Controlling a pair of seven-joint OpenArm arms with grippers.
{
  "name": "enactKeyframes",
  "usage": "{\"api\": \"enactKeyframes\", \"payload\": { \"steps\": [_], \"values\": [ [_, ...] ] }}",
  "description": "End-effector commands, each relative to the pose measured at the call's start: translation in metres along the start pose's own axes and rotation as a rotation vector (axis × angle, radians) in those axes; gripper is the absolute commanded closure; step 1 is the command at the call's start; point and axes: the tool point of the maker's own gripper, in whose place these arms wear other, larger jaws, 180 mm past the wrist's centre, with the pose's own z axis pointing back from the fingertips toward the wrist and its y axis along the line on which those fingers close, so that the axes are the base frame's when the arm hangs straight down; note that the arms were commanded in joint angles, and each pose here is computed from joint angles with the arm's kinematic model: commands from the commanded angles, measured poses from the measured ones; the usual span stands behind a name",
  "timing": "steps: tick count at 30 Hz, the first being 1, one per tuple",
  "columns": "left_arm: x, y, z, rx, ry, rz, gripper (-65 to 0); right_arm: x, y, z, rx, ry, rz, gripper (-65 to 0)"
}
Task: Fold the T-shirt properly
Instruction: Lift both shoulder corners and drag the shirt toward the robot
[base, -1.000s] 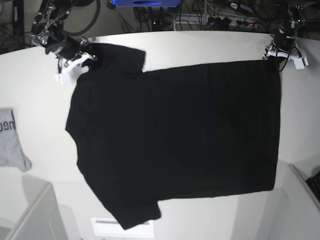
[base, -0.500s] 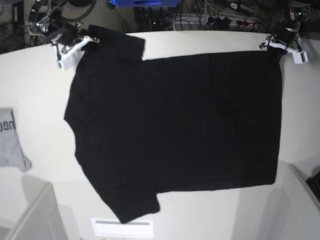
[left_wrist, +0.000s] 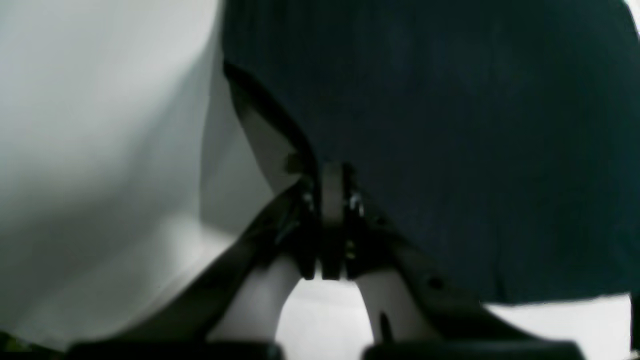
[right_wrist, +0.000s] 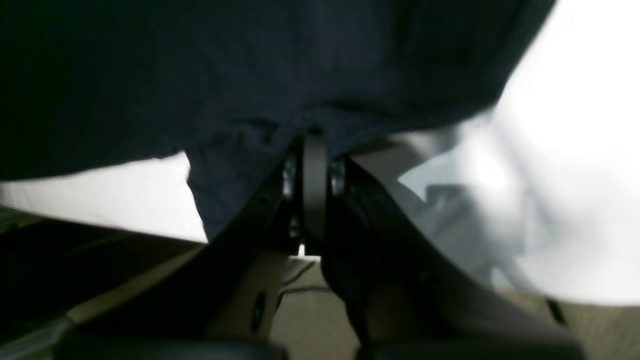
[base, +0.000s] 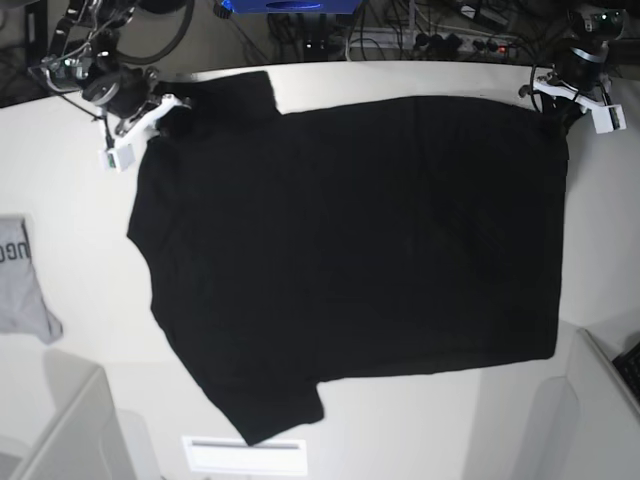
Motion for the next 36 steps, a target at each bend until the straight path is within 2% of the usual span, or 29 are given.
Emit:
{"api": "enactKeyframes", "payload": {
  "steps": [1,11,14,17,22,28,36],
  "values": [
    [0.017,-0.004,0.002,-0.016,-0.050,-0.021,0.0,0.017,0.005,0.003,0.011,-0.045,0.022,0.0],
    [0.033,-0.010,-0.012,-0.033,-0.102,-0.006,0.0,0.078,0.021,-0.001,0.043,-0.114,0.082,0.0],
    [0.034,0.000,-0.019,0.004,-0.108,0.029,0.0,0.090,0.024,-0.002,0.051,-0.127,0.090,0.0],
    [0.037,0.008,-0.025,0.037,-0.119,0.065,0.0,0.099,0.023,-0.009,0.063,-0.123,0.079,0.0],
    [0.043,0.009,-0.034,0.036,-0.140,0.082,0.0,0.109,0.021,-0.027,0.096,-0.101,0.033,0.0],
    [0.035,0.017,-0.053,0.043,-0.045,0.135,0.0,0.124,0.022,-0.040,0.124,-0.098,0.007,0.0],
    [0.056,0.016,-0.062,0.038,-0.095,0.153,0.0,0.155,0.027,-0.056,0.172,-0.118,-0.027,0.0]
  ]
}}
